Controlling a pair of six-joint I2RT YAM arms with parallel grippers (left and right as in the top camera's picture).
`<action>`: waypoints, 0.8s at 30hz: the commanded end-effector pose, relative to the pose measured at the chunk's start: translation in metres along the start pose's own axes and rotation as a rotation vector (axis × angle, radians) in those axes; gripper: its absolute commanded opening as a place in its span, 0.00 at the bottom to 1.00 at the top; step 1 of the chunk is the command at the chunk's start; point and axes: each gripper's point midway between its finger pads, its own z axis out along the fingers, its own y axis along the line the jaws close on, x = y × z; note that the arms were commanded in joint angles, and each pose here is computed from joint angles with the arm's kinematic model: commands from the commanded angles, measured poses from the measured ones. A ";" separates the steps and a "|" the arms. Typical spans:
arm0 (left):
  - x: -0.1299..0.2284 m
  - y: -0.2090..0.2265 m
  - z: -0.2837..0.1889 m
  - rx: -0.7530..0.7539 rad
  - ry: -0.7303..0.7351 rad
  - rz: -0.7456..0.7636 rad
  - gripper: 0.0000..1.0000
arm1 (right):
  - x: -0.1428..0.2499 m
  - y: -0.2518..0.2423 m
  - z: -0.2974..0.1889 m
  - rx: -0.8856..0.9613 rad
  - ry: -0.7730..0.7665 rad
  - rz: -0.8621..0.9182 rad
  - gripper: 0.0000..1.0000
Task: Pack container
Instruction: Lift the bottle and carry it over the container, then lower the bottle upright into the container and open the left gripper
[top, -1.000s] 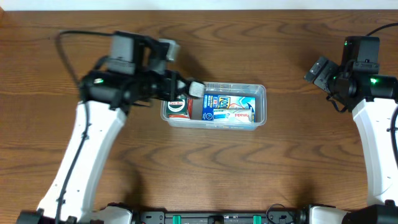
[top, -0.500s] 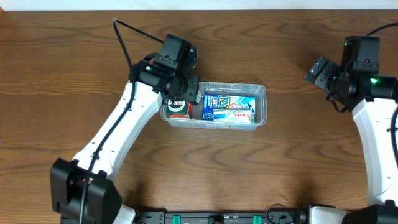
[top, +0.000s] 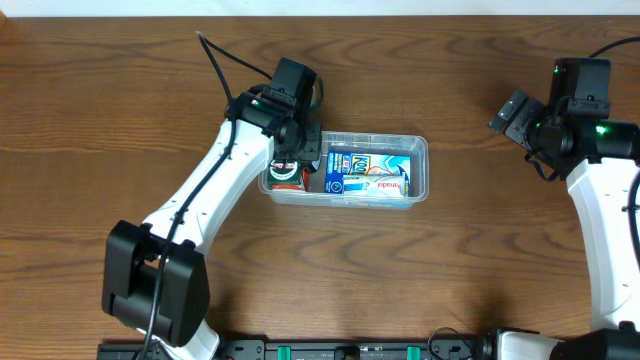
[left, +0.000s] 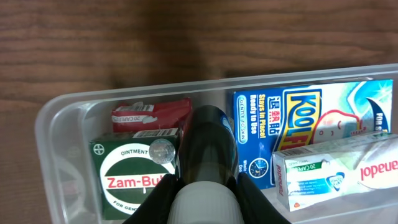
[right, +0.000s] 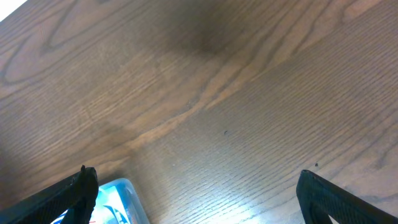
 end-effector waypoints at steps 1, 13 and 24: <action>0.002 -0.004 0.004 -0.009 0.006 -0.007 0.10 | -0.003 -0.002 0.000 0.007 -0.007 0.011 0.99; 0.014 0.005 0.015 -0.090 0.020 -0.078 0.10 | -0.003 -0.002 0.000 0.007 -0.007 0.011 0.99; 0.014 0.005 0.017 -0.089 0.010 -0.143 0.10 | -0.003 -0.002 0.000 0.007 -0.007 0.011 0.99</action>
